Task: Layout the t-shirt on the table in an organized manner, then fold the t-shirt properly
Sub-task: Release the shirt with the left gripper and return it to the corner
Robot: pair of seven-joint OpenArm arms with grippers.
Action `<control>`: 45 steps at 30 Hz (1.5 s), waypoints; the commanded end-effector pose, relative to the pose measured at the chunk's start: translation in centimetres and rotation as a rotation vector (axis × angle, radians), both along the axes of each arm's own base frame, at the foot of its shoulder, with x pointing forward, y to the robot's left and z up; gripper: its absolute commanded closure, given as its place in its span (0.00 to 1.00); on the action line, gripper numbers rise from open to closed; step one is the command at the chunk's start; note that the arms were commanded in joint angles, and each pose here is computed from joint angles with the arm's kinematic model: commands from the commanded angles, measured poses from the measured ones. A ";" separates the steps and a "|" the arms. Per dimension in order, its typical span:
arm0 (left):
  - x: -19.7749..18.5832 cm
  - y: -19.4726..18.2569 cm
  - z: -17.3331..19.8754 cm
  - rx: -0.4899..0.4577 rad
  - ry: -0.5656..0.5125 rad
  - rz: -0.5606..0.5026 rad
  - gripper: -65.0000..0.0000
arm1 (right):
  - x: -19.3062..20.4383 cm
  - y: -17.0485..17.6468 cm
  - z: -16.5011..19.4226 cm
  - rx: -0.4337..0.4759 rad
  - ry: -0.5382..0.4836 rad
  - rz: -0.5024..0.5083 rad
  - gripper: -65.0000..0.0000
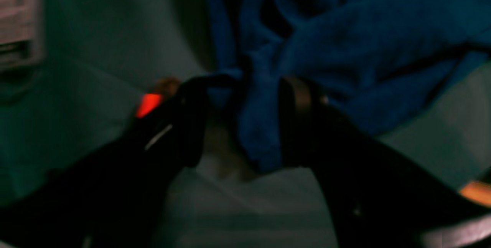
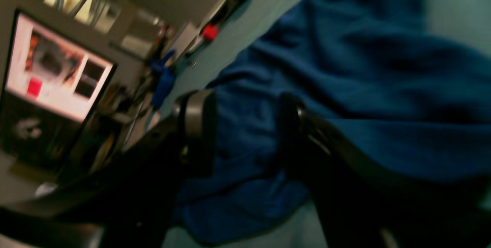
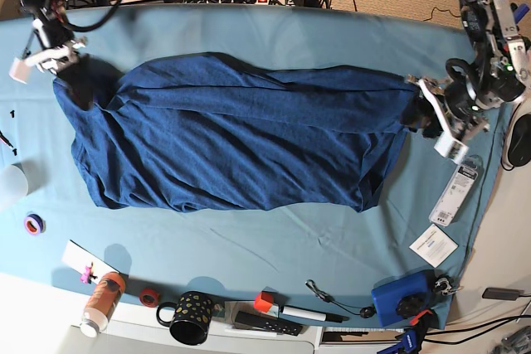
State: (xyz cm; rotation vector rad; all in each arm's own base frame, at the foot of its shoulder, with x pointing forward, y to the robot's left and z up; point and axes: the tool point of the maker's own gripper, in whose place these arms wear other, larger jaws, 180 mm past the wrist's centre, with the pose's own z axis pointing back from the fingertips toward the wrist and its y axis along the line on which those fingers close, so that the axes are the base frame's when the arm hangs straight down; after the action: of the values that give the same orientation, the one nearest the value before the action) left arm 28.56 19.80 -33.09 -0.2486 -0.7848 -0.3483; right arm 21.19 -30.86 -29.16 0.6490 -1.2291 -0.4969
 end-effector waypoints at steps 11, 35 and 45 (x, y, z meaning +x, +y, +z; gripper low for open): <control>1.7 5.7 5.2 0.008 -0.150 0.118 0.54 | -3.7 -5.3 2.3 -0.054 -0.059 -0.210 0.58; 1.2 6.6 5.6 -0.003 -0.153 0.131 0.54 | -1.7 -7.1 -3.6 -0.080 0.253 -0.341 0.58; 1.1 6.4 5.5 -0.008 -0.148 0.119 0.54 | -1.9 -7.6 -4.2 -0.116 0.295 -0.364 0.58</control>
State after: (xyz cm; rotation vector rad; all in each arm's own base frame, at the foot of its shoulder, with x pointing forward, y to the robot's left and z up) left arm 29.02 26.04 -29.02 -0.1903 -0.8948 -0.2358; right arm 18.82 -37.63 -34.91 0.2598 -1.0292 -0.8046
